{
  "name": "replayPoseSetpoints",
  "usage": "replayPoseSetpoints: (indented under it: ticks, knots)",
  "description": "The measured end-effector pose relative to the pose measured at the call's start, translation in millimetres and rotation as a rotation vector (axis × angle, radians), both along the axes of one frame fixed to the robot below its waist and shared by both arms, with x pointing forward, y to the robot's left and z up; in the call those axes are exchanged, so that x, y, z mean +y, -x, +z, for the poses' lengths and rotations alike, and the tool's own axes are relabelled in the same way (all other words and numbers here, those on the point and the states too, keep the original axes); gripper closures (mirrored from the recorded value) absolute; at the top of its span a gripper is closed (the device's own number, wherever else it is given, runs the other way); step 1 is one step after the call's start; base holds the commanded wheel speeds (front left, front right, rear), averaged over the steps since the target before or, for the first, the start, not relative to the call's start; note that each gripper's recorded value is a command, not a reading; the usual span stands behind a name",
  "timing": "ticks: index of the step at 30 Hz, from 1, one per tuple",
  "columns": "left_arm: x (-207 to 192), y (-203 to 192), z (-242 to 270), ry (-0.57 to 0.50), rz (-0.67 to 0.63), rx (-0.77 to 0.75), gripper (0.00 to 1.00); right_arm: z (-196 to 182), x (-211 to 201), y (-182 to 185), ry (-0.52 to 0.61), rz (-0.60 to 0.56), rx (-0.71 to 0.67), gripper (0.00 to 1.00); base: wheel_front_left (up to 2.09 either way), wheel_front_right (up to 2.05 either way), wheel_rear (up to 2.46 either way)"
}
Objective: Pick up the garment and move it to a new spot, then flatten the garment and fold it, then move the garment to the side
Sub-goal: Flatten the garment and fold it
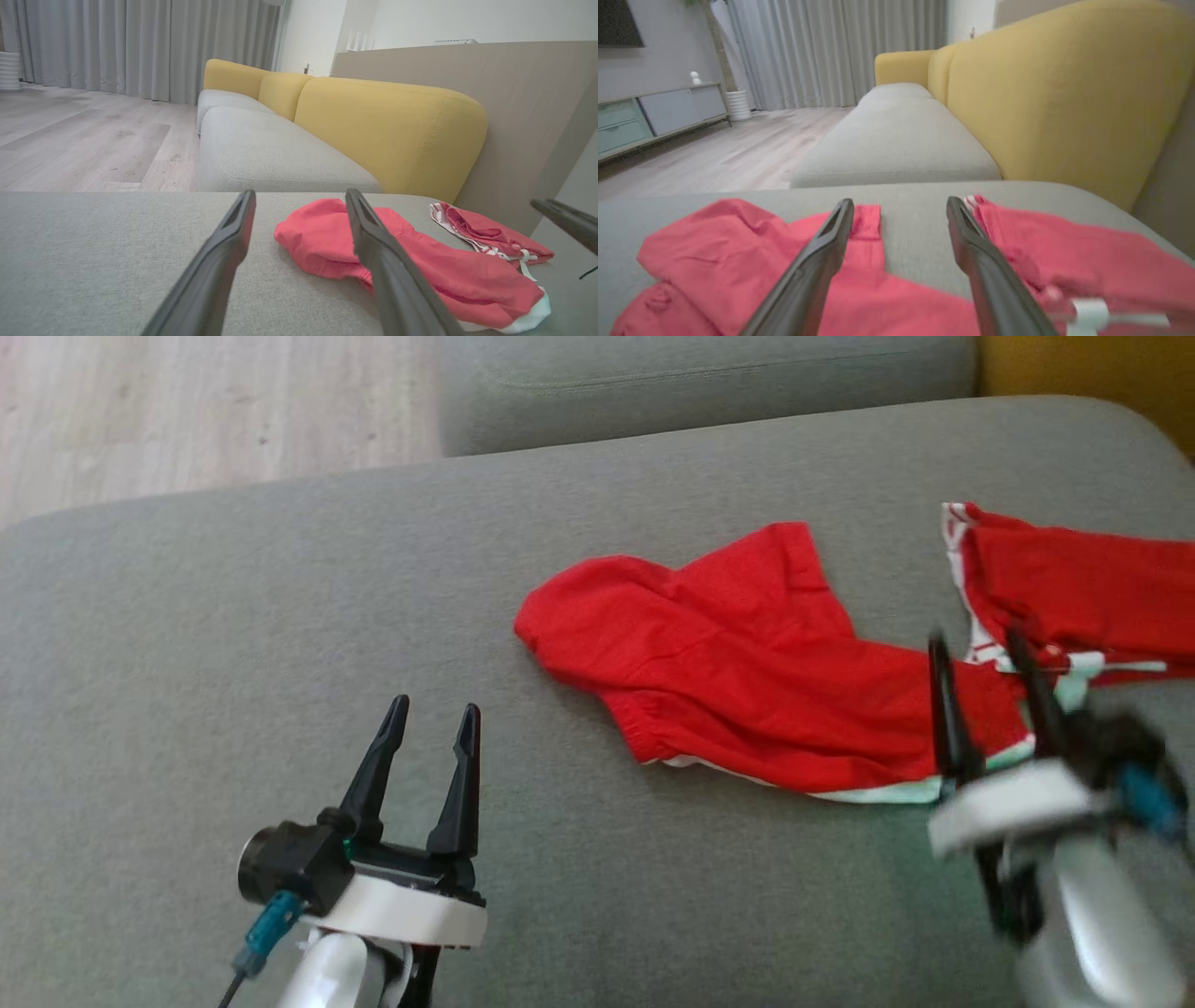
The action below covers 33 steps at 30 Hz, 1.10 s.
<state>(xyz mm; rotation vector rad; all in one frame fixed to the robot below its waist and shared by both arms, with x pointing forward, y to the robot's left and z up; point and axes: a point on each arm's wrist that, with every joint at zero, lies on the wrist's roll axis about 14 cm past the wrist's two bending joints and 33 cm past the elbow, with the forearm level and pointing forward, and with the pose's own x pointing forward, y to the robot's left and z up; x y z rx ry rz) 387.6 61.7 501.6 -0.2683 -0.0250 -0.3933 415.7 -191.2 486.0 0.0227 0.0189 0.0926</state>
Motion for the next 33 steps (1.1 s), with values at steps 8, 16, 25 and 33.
replayPoseSetpoints:
  ticks: [8,16,25,33]
  knots:
    - [-35.5,3.7,-14.3,-0.010,-0.113,0.038,0.00,-20.2,-21.5,34.5,-0.025,-0.117,0.041,0.00,0.00,0.00,0.00]
    - [-101.4,34.6,-69.4,-0.084,-0.392,0.193,0.00,-19.4,-39.4,31.5,-0.025,-0.179,0.036,0.00,0.00,0.00,0.00]
    - [-119.4,19.6,-110.9,-0.200,-0.486,0.292,0.00,-25.8,-57.7,37.7,-0.010,-0.234,0.059,0.00,0.00,0.00,0.00]
    - [-141.2,14.7,-116.1,-0.203,-0.548,0.311,0.00,-28.9,-68.0,40.0,-0.005,-0.265,0.071,0.00,0.00,0.00,0.00]
